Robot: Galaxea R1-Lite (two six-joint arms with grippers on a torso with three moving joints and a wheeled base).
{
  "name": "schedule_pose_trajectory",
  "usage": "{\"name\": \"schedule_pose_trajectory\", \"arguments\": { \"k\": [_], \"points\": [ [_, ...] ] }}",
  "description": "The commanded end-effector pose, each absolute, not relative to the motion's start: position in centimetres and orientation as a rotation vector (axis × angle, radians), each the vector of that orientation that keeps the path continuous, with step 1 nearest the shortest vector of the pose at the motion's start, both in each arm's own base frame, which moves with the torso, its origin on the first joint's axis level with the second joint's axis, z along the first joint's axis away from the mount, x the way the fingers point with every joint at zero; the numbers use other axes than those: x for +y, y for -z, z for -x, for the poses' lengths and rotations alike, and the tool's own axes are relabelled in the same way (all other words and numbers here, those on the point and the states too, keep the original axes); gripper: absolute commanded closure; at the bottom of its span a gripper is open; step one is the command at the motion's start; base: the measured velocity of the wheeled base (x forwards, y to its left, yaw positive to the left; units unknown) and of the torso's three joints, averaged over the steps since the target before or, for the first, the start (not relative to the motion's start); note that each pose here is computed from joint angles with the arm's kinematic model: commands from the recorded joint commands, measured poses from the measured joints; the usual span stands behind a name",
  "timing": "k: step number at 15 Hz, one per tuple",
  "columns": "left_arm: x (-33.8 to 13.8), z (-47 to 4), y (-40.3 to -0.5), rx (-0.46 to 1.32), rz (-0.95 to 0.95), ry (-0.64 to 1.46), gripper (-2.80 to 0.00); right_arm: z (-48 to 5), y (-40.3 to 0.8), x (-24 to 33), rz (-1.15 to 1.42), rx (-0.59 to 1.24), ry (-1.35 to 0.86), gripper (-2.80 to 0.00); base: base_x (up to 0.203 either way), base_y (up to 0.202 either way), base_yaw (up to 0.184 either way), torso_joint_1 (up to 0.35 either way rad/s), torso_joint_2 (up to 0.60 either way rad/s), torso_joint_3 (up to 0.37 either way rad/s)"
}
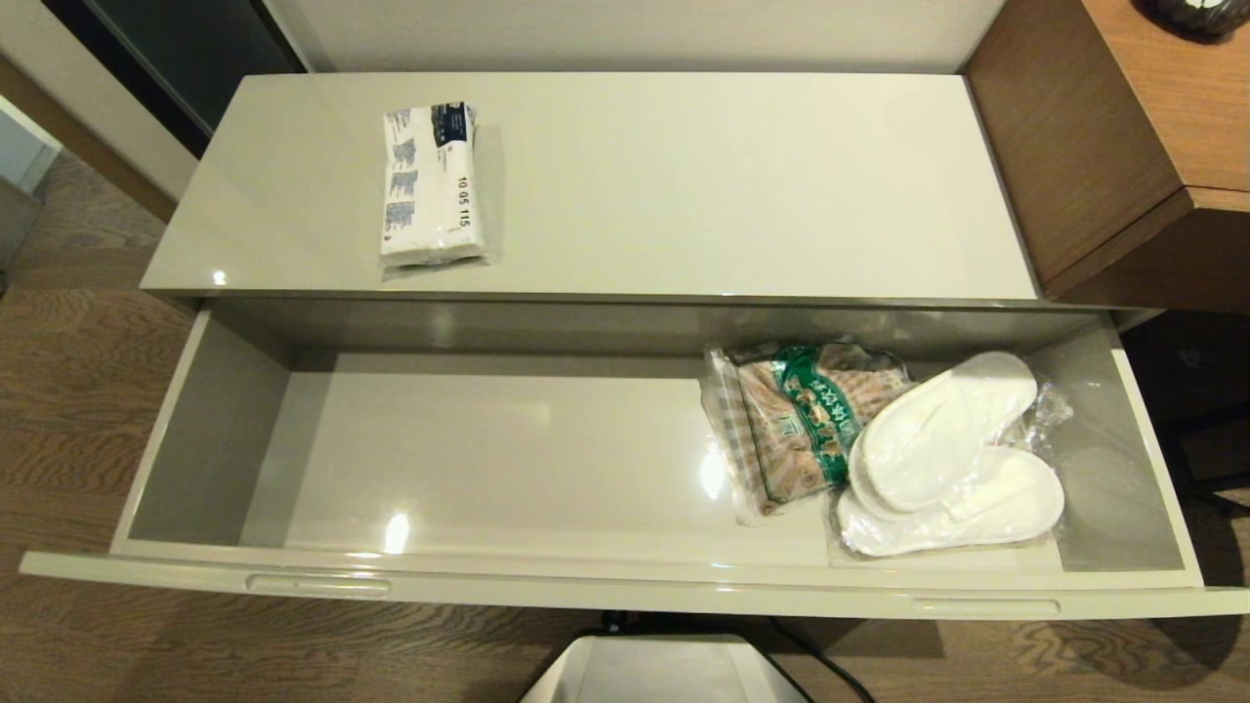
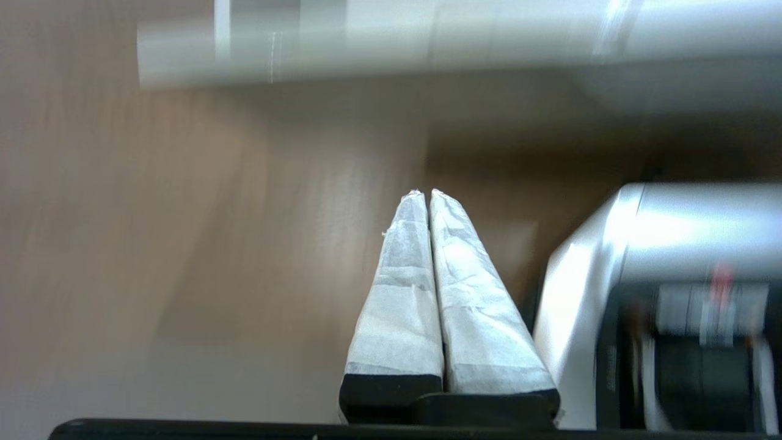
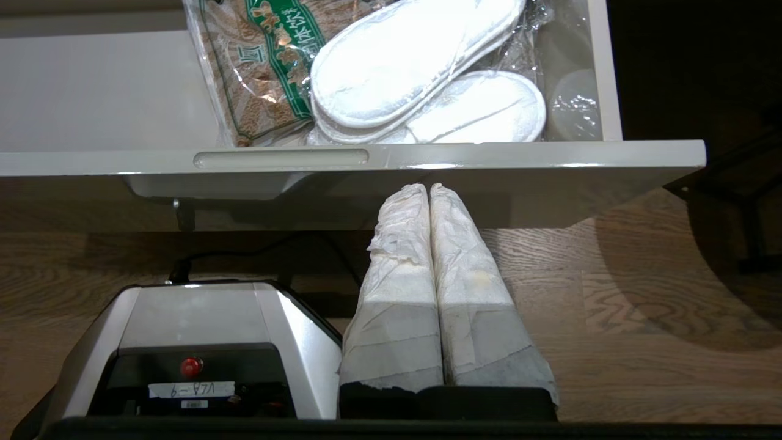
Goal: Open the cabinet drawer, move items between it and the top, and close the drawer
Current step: Take out the disposable slippers from the drawer
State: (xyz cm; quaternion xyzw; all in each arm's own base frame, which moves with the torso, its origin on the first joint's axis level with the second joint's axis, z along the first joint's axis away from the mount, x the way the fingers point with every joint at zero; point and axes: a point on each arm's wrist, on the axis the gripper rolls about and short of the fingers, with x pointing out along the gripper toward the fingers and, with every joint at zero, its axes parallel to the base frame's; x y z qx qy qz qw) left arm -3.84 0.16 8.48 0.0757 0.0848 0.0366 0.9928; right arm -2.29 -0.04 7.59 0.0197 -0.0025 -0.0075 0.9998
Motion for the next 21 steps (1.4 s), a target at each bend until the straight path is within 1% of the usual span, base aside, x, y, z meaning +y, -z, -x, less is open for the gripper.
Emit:
{"name": "schedule_pose_trajectory", "arguments": {
  "k": [1, 2, 3, 6, 11, 21],
  "points": [
    [0.1, 2.7, -10.0, -0.162, -0.139, -0.063, 0.0, 2.4, -7.5, 0.0, -0.039, -0.02, 0.015, 0.0, 0.0, 0.0, 0.0, 0.0, 0.0, 0.0],
    [0.0, 2.6, -9.4, -0.144, -0.142, -0.042, 0.0, 2.4, -7.5, 0.0, -0.039, -0.02, 0.015, 0.0, 0.0, 0.0, 0.0, 0.0, 0.0, 0.0],
    [0.0, 2.3, -8.4, -0.073, -0.144, -0.015, 0.0, 2.4, -7.5, 0.0, -0.039, -0.019, 0.015, 0.0, 0.0, 0.0, 0.0, 0.0, 0.0, 0.0],
    [-0.1, 2.3, -7.5, 0.005, -0.129, 0.023, 0.0, 2.4, -7.5, 0.0, -0.039, -0.02, 0.015, 0.0, 0.0, 0.0, 0.0, 0.0, 0.0, 0.0],
    [-0.1, 2.3, -7.5, 0.005, -0.094, 0.019, 0.0, 2.4, -7.5, 0.0, -0.04, -0.019, 0.015, 0.0, 0.0, 0.0, 0.0, 0.0, 0.0, 0.0],
    [-0.1, 2.3, -7.5, 0.005, -0.092, 0.019, 0.0, 2.4, -7.5, 0.0, -0.04, -0.019, 0.013, 0.0, 0.0, 0.0, 0.0, 0.0, 0.0, 0.0]
  ]
}}
